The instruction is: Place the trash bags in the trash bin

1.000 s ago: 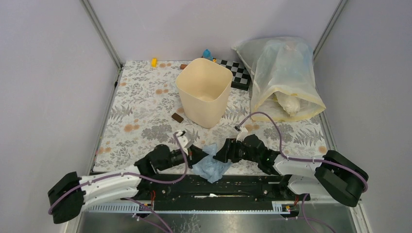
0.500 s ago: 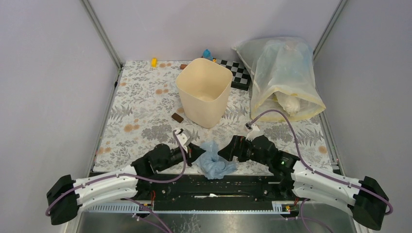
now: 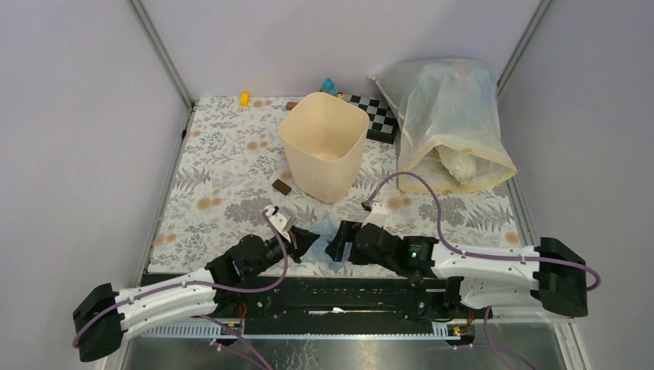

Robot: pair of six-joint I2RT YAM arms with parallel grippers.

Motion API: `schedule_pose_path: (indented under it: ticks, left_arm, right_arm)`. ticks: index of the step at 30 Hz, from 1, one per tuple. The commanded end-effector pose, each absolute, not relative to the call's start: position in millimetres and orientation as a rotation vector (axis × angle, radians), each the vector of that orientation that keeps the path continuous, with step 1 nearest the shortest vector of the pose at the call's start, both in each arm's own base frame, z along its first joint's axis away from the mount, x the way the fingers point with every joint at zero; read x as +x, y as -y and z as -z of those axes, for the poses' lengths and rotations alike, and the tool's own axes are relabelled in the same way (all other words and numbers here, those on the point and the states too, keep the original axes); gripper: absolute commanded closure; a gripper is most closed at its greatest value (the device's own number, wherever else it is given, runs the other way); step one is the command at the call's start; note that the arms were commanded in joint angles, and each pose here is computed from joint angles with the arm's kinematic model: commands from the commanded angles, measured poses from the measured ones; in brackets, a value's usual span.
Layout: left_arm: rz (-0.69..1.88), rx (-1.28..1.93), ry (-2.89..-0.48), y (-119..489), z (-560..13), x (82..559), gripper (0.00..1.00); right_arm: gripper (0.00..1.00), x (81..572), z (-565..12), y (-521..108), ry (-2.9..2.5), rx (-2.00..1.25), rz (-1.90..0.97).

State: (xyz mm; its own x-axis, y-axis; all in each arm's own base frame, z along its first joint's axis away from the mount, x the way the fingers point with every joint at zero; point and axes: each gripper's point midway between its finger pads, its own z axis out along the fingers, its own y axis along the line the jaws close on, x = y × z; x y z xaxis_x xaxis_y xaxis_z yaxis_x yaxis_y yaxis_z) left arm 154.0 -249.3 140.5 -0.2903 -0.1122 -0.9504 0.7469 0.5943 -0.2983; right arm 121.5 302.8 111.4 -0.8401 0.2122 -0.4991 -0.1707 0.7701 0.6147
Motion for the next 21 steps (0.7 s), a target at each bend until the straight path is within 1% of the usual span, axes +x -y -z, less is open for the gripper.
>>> schedule_pose_path:
  ticks: [1,5,8,11,14,17,18,19,21]
  left_arm:
    - [0.945,0.527,-1.634,258,-155,157,1.0]
    - [0.953,0.544,-1.643,261,-153,155,1.0]
    - [0.956,0.54,-1.633,260,-156,155,1.0]
    - [0.964,0.539,-1.63,260,-156,153,1.0]
    - [0.966,0.536,-1.63,259,-156,153,1.0]
    - [0.968,0.54,-1.635,260,-156,153,1.0]
    - [0.971,0.542,-1.633,260,-156,153,1.0]
    - [0.975,0.545,-1.631,261,-157,152,1.0]
    - [0.976,0.54,-1.627,260,-158,152,1.0]
  right_arm:
    - [0.11,158,-124,-313,-2.252,0.262,-0.832]
    - [0.2,177,-120,-296,-2.162,0.353,-0.739]
    - [0.29,181,-114,-287,-2.134,0.367,-0.704]
    - [0.31,175,-108,-292,-2.176,0.291,-0.699]
    - [0.29,167,-105,-303,-2.228,0.221,-0.728]
    - [0.3,162,-101,-305,-2.257,0.223,-0.742]
    - [0.34,161,-99,-304,-2.264,0.237,-0.741]
    - [0.4,160,-95,-301,-2.273,0.244,-0.734]
    - [0.56,158,-91,-297,-2.284,0.261,-0.725]
